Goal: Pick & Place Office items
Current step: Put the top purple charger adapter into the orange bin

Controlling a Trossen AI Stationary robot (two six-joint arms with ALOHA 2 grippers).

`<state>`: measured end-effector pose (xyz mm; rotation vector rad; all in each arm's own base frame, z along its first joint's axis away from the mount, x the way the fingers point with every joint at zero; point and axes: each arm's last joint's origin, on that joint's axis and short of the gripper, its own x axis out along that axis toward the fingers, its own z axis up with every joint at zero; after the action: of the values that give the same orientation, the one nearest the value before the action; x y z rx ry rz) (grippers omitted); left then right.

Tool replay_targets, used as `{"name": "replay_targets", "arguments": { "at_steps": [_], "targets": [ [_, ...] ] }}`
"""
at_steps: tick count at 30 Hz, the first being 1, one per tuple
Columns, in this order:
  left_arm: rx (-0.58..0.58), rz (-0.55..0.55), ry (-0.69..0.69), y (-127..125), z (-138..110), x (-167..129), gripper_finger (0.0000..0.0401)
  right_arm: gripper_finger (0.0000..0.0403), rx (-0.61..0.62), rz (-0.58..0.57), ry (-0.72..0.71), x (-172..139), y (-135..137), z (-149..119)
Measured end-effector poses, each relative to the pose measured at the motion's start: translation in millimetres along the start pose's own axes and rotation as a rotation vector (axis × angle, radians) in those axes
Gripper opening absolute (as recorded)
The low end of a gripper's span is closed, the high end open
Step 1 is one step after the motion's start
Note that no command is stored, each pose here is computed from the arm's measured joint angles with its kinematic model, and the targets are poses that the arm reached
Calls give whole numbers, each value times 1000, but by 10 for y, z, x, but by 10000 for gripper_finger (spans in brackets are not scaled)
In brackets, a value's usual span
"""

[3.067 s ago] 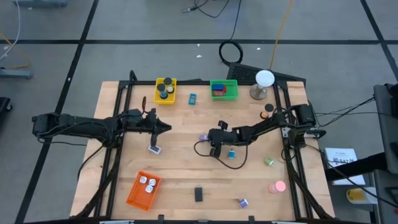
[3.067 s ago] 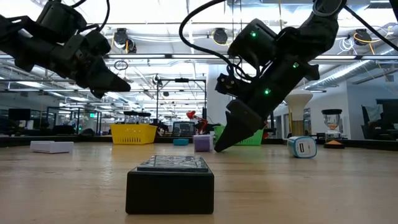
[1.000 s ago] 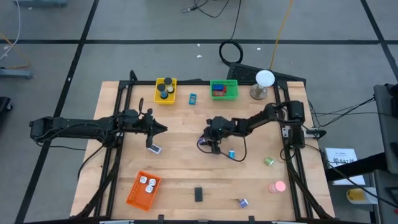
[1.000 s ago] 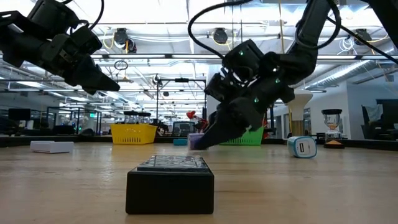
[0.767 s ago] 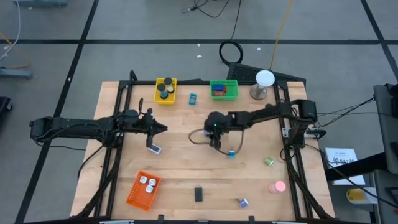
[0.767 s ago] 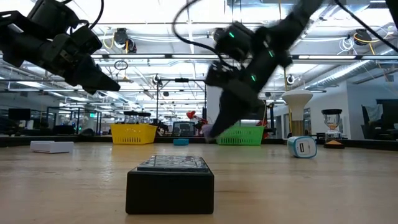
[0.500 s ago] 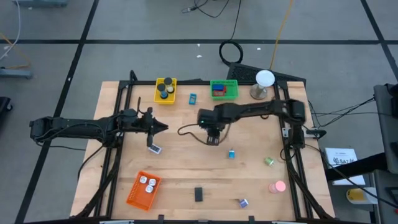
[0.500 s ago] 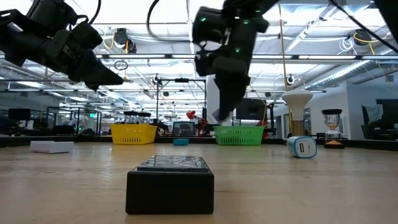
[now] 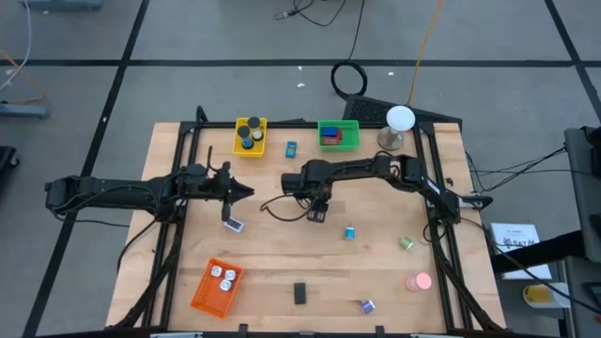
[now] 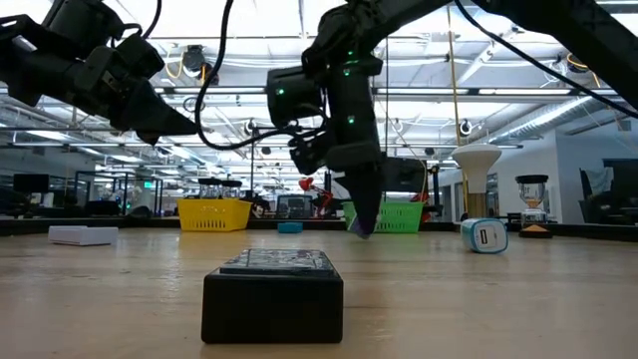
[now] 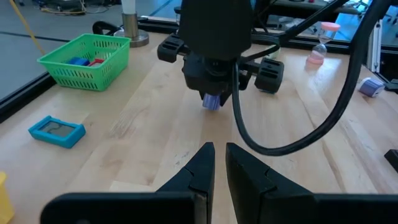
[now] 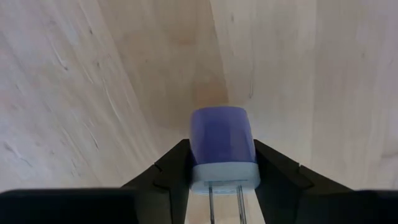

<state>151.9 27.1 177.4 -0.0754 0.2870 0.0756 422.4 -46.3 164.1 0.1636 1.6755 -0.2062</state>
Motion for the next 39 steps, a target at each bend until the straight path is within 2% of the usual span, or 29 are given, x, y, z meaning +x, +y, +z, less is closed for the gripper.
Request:
{"name": "replay_targets", "arguments": {
  "at_steps": [9,17,25,29,34,39],
  "targets": [
    [-1,0,0,0,0,0,42,140,3,2,-8,12,-9,8],
    [-3,1,1,0,-1,0,42,175,3,0,-46,12,-6,45],
    [-3,1,1,0,-1,0,42,204,-14,-48,-73,8,-16,64],
    [-6,1,1,0,-1,0,42,209,-14,-43,-118,-155,-22,21],
    [-19,5,1,1,-1,0,42,199,-51,-59,-243,-461,46,-176],
    [-16,13,11,-12,-15,38,42,170,-62,-56,-414,-441,90,-494]
  ]
}}
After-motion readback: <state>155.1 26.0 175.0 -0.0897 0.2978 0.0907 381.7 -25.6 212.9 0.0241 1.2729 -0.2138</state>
